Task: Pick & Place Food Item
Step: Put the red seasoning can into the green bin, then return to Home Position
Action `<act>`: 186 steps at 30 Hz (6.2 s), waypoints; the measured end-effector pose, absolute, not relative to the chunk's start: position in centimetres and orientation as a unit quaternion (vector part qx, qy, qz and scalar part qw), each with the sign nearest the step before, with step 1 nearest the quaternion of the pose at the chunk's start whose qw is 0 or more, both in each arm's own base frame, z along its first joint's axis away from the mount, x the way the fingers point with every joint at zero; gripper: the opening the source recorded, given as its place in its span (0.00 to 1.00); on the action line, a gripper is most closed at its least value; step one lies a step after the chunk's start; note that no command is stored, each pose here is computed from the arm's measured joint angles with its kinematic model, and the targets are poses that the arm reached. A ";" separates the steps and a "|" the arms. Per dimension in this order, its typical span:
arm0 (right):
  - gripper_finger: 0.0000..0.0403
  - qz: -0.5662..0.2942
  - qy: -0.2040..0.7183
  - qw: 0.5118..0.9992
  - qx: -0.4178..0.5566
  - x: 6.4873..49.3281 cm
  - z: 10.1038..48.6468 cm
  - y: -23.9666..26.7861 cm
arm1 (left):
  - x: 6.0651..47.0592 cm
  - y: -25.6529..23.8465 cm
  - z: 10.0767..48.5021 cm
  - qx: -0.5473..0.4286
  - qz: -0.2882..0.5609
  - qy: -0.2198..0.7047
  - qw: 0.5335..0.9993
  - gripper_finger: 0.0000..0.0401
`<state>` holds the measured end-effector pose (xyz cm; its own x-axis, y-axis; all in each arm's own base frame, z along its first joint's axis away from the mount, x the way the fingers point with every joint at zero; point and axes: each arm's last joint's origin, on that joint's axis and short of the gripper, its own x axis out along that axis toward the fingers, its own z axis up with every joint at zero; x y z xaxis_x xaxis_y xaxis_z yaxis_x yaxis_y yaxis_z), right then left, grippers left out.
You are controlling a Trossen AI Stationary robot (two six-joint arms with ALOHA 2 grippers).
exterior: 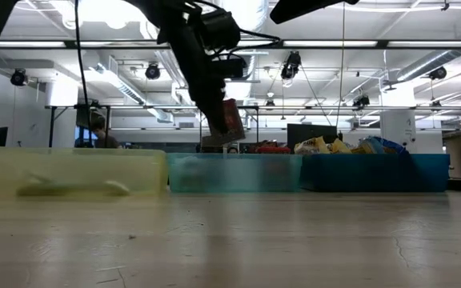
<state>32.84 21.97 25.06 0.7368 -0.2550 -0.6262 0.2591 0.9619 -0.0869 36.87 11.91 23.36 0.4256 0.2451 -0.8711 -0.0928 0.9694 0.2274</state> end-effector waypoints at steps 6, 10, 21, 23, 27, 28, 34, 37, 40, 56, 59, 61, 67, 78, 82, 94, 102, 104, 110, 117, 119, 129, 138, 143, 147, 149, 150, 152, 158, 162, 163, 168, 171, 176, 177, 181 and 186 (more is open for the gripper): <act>0.92 -0.138 0.336 0.932 0.003 32.8 25.0 22.0 | 37.5 12.4 21.5 0.069 0.100 0.541 0.833 0.48; 0.92 -0.139 0.336 0.931 0.002 32.8 25.0 21.9 | 37.9 12.7 19.7 0.073 0.092 0.563 0.818 0.48; 0.92 -0.138 0.336 0.932 0.002 32.8 25.0 21.9 | 38.3 12.7 16.6 0.083 0.041 0.603 0.792 0.48; 0.92 -0.138 0.336 0.932 0.002 32.8 25.0 21.9 | 38.2 12.7 16.6 0.080 0.036 0.606 0.791 0.48; 0.92 -0.138 0.336 0.932 0.002 32.8 25.0 21.9 | 38.0 12.6 16.6 0.080 0.029 0.614 0.785 0.48; 0.92 -0.138 0.336 0.932 0.002 32.8 25.0 21.9 | 38.0 12.6 16.6 0.077 0.025 0.613 0.786 0.48; 0.92 -0.138 0.336 0.932 0.002 32.8 25.0 21.9 | 38.0 12.3 16.5 0.081 0.014 0.614 0.785 0.53; 0.92 -0.138 0.336 0.932 0.002 32.8 25.0 21.9 | 38.0 12.3 16.6 0.077 0.017 0.613 0.786 0.71; 0.92 -0.138 0.336 0.932 0.002 32.8 25.0 21.9 | 38.0 12.3 16.6 0.072 0.023 0.613 0.786 0.84; 0.92 -0.138 0.336 0.932 0.002 32.8 25.0 21.9 | 38.1 11.9 16.7 0.083 0.025 0.615 0.783 0.95; 0.92 -0.138 0.336 0.932 0.002 32.8 25.0 21.9 | 38.1 11.4 17.1 0.088 0.022 0.613 0.785 0.95; 0.92 -0.138 0.336 0.932 0.002 32.8 25.0 21.9 | 38.1 11.0 17.5 0.094 0.019 0.608 0.788 0.95; 0.92 -0.138 0.336 0.932 0.002 32.8 25.0 21.9 | 37.8 10.2 20.2 0.105 0.017 0.579 0.808 0.95; 0.92 -0.138 0.336 0.932 0.002 32.8 25.0 22.0 | 36.2 8.8 24.4 0.092 0.019 0.543 0.834 0.95; 0.92 -0.138 0.336 0.932 0.003 32.8 25.0 22.0 | 35.5 8.4 25.5 0.087 0.020 0.542 0.836 0.95; 0.92 -0.137 0.332 0.933 0.006 32.9 25.0 22.0 | 33.1 7.1 28.9 0.021 -0.019 0.515 0.857 0.95; 0.92 -0.128 0.331 0.934 -0.025 33.0 25.1 22.0 | 29.7 5.8 32.0 -0.035 -0.077 0.475 0.876 0.95; 0.92 -0.131 0.330 0.935 -0.017 33.1 25.1 22.0 | 28.7 5.6 32.6 -0.047 -0.069 0.457 0.885 0.95; 0.92 -0.133 0.313 0.940 -0.009 33.0 25.8 21.9 | 25.4 4.8 33.2 -0.070 -0.045 0.399 0.913 0.95; 0.92 -0.142 0.252 0.957 0.018 29.9 30.1 20.3 | 21.9 3.4 32.0 -0.125 -0.042 0.355 0.925 0.95; 0.92 -0.132 0.224 0.965 0.027 28.4 30.8 19.8 | 21.0 2.5 31.6 -0.111 -0.084 0.310 0.940 0.95; 0.92 0.057 0.057 0.993 0.090 22.4 28.2 16.3 | 17.0 -0.6 27.9 -0.109 -0.178 0.210 0.955 0.95; 0.92 0.181 0.048 0.975 0.118 18.4 24.2 13.8 | 15.9 -2.8 24.0 -0.060 -0.248 0.128 0.958 0.95; 0.92 0.250 0.035 0.961 0.110 18.1 23.8 12.5 | 16.3 -2.9 22.4 -0.062 -0.247 0.146 0.956 0.95; 0.92 0.305 0.007 0.947 0.098 19.0 24.2 10.2 | 16.6 -3.0 22.5 -0.045 -0.262 0.134 0.955 0.95; 0.92 0.320 0.009 0.942 0.098 19.7 24.1 8.9 | 16.7 -3.0 22.7 -0.036 -0.270 0.129 0.954 0.95; 0.92 0.318 0.013 0.943 0.099 20.1 24.0 8.1 | 16.7 -3.0 22.7 -0.032 -0.273 0.126 0.953 0.95; 0.92 0.314 0.022 0.943 0.105 20.6 23.8 6.8 | 16.6 -3.0 22.6 -0.023 -0.276 0.122 0.953 0.95; 0.92 0.323 0.004 0.941 0.101 19.4 23.8 5.5 | 15.9 -2.5 20.7 -0.008 -0.265 0.119 0.957 0.95; 0.92 0.269 -0.012 0.956 0.118 17.2 22.7 5.3 | 15.0 -2.0 20.0 -0.029 -0.248 0.104 0.963 0.95; 0.92 0.255 -0.012 0.959 0.124 16.6 22.2 5.3 | 14.8 -1.9 19.9 -0.035 -0.244 0.101 0.964 0.95; 0.92 0.251 -0.023 0.959 0.128 14.5 20.7 5.6 | 13.9 -1.8 19.8 -0.046 -0.239 0.106 0.964 0.95; 0.92 0.251 -0.034 0.959 0.127 13.5 20.1 5.6 | 13.5 -1.7 19.9 -0.046 -0.236 0.102 0.965 0.95; 0.92 0.259 -0.054 0.957 0.122 12.2 19.1 5.3 | 12.6 -1.7 19.7 -0.047 -0.236 0.109 0.965 0.95; 0.92 0.259 -0.054 0.957 0.123 12.0 18.8 5.2 | 12.4 -1.7 19.6 -0.048 -0.235 0.112 0.964 0.95; 0.92 0.260 -0.035 0.958 0.120 11.6 18.2 5.1 | 11.8 -1.7 19.5 -0.047 -0.235 0.108 0.965 0.95; 0.92 0.300 -0.037 0.948 0.105 11.2 18.3 5.2 | 11.3 -1.7 18.2 -0.030 -0.237 0.108 0.965 0.95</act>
<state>11.23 5.18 18.33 0.8178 0.5599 0.1329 -0.5754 0.7987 0.1760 11.35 -1.67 18.17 0.8648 -0.4633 -0.1937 0.4505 0.8862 -0.1081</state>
